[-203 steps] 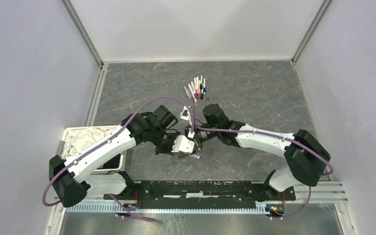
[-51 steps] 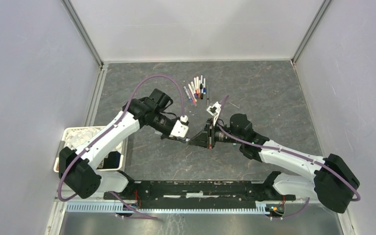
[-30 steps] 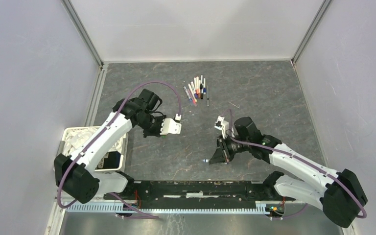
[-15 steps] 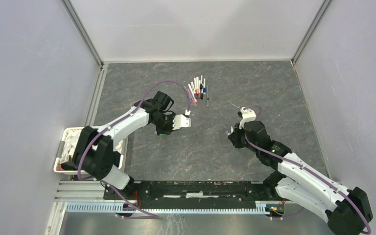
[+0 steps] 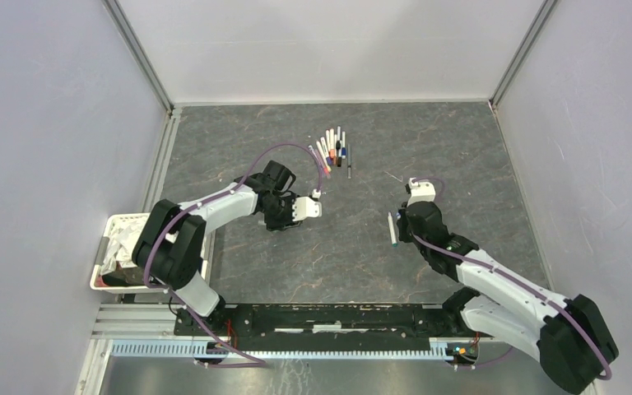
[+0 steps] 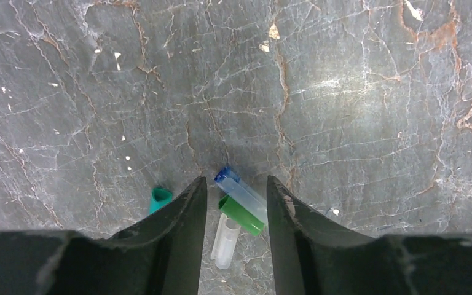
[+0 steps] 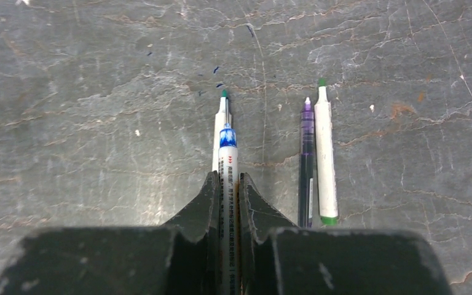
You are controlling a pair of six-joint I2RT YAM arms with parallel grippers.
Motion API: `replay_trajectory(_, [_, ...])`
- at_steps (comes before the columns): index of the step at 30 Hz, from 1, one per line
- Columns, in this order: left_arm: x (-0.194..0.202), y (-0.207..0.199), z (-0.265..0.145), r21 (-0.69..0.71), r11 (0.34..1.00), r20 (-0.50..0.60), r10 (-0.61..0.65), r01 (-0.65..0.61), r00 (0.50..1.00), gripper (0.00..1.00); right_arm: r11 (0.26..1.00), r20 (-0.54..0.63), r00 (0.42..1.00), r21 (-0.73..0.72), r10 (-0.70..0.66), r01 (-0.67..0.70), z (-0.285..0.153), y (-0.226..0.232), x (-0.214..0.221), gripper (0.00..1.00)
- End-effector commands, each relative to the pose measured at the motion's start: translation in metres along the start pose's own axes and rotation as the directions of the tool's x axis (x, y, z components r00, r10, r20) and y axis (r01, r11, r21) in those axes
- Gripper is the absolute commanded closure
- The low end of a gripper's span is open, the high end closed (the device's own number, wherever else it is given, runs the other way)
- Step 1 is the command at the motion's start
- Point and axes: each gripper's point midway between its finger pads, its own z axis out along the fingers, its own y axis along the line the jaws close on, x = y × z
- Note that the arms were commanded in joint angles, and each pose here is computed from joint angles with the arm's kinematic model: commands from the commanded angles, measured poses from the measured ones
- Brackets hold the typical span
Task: Open the pen caps
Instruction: Place the pen cap at the center of the board, then place the pen at the center of the board.
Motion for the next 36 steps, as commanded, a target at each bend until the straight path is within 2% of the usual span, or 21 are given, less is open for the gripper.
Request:
replay_trajectory(1, [-0.017,0.014,-0.008,-0.045,0.998,0.043,-0.036,0.038,0.998,0.49,0.999,0.051,0.999,0.041,-0.005,0.003,0.015,-0.007,-0.014,1.00])
replay_trajectory(5, [-0.037,0.020,-0.032,-0.035,0.996,0.088,-0.076,0.079,0.993,0.32,0.998,0.042,0.999,0.058,-0.008,0.005,0.026,-0.011,-0.008,1.00])
replay_trajectory(7, [-0.051,0.023,-0.049,-0.030,0.995,0.125,-0.092,0.097,0.988,0.02,0.998,0.035,0.999,0.066,-0.010,0.007,0.030,-0.013,-0.004,1.00])
replay_trajectory(8, [-0.058,0.025,-0.058,-0.039,0.993,0.144,-0.105,0.112,0.984,0.00,0.997,0.032,0.999,0.072,-0.010,0.007,0.032,-0.014,-0.003,1.00])
replay_trajectory(10, [-0.073,0.034,-0.080,-0.068,0.988,0.182,-0.124,0.138,0.976,0.00,0.997,0.018,1.000,0.082,-0.015,0.013,0.036,-0.016,0.002,1.00])
replay_trajectory(12, [-0.084,0.041,-0.102,-0.098,0.981,0.207,-0.146,0.169,0.967,0.00,0.996,-0.001,1.000,0.091,-0.019,0.019,0.039,-0.018,0.008,0.92])
replay_trajectory(17, [-0.096,0.056,-0.148,-0.191,0.952,0.249,-0.187,0.237,0.950,0.00,0.995,-0.037,0.999,0.097,-0.017,0.021,0.044,-0.021,0.024,0.83])
replay_trajectory(22, [-0.092,0.057,-0.170,-0.242,0.933,0.259,-0.203,0.267,0.944,0.00,0.996,-0.066,0.998,0.084,-0.007,0.013,0.047,-0.019,0.035,0.73])
replay_trajectory(28, [-0.087,0.062,-0.186,-0.294,0.906,0.284,-0.223,0.306,0.932,0.00,0.997,-0.096,0.995,0.079,-0.008,0.016,0.048,-0.018,0.038,0.72])
replay_trajectory(32, [-0.081,0.067,-0.193,-0.312,0.879,0.297,-0.271,0.361,0.916,0.00,0.997,-0.087,0.996,0.071,0.010,-0.004,0.045,-0.016,0.028,0.71])
replay_trajectory(36, [-0.077,0.074,-0.205,-0.345,0.844,0.326,-0.303,0.412,0.895,0.00,0.998,-0.001,1.000,0.052,0.021,-0.021,0.038,-0.007,-0.020,0.68])
